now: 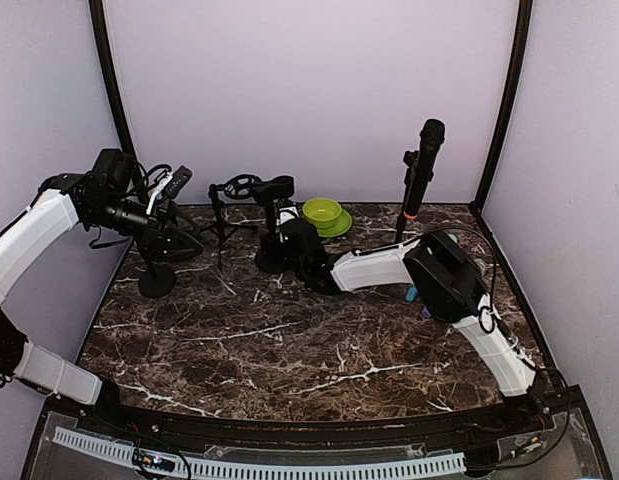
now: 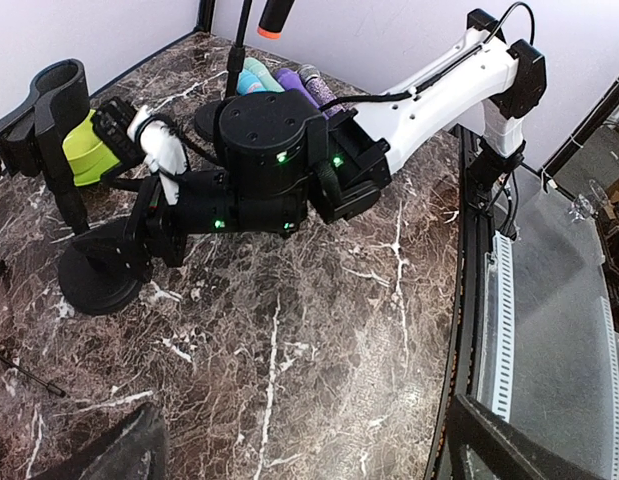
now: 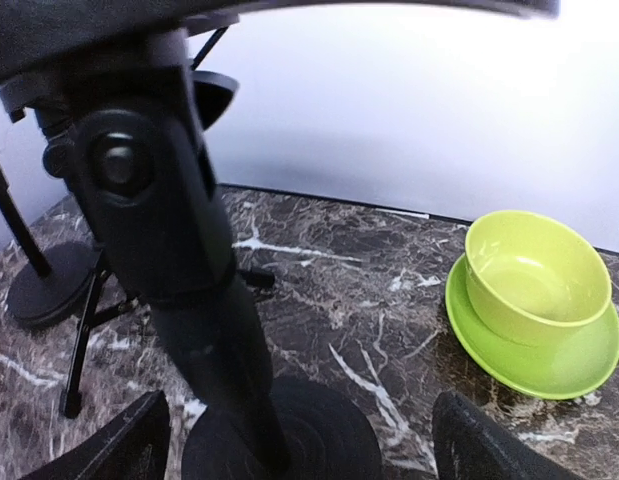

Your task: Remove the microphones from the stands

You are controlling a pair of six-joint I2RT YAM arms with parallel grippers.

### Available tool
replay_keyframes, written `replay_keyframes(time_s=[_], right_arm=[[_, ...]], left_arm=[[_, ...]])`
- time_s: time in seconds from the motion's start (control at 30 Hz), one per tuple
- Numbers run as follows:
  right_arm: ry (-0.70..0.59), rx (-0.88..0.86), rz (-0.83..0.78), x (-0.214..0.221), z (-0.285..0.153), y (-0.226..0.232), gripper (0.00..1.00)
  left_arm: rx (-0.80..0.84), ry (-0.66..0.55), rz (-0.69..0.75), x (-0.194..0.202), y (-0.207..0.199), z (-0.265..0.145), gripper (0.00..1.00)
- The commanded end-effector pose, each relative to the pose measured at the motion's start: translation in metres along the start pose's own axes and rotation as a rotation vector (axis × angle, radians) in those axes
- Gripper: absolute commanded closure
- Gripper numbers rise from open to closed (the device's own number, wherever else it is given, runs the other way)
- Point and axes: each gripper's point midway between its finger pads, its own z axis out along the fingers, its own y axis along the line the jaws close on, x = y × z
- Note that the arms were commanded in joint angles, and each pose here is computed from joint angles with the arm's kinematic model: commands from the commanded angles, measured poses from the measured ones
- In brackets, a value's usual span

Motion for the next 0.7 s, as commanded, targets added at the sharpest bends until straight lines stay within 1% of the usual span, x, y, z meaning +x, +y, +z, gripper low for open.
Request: replay_keyframes(time_s=[0.0,0.03,0.07,0.2,0.23,0.33,0.37,0.43,0.5,0.6,0.67], right_arm=[[-0.080,-0.028,0.160,-0.071,-0.039,-0.001,0.04],[-0.069,-0.036,0.177,-0.073,-0.049,-0.001,0.01],[-0.060,-0.040,0.189,-0.075,-0.059,-0.002,0.00],[-0.026,-0.052,0.227,-0.073,-0.111,-0.008,0.00],[-0.034,-0.058,0.243,-0.083,-0.128,-0.012,0.00],[-0.004,-0.053,0.252,-0.083,-0.169,-0.025,0.00],[-0.003,-0.047,0.265,-0.089,-0.180,-0.029,0.00],[0.027,-0.013,0.272,-0.092,-0.203,-0.044,0.00],[0.044,0.046,0.287,-0.105,-0.232,-0.067,0.00],[0.050,0.132,0.297,-0.114,-0.269,-0.102,0.00],[0.032,0.188,0.305,-0.122,-0.295,-0.128,0.00]], left_arm=[[0.016,-0.032,0.017,-0.010,-0.009,-0.007,0.01],[0.014,-0.039,0.020,-0.012,-0.008,-0.007,0.01],[0.014,-0.045,0.017,-0.014,-0.006,-0.007,0.01],[0.025,-0.067,-0.014,-0.025,0.002,-0.003,0.01],[0.027,-0.073,-0.022,-0.028,0.004,-0.003,0.01],[0.027,-0.082,-0.041,-0.032,0.011,0.001,0.01],[0.028,-0.086,-0.042,-0.034,0.013,0.001,0.01],[0.034,-0.090,-0.051,-0.036,0.016,0.003,0.01],[0.039,-0.091,-0.059,-0.037,0.018,0.005,0.01],[0.043,-0.095,-0.065,-0.039,0.021,0.006,0.01],[0.044,-0.101,-0.063,-0.041,0.022,0.006,0.01]])
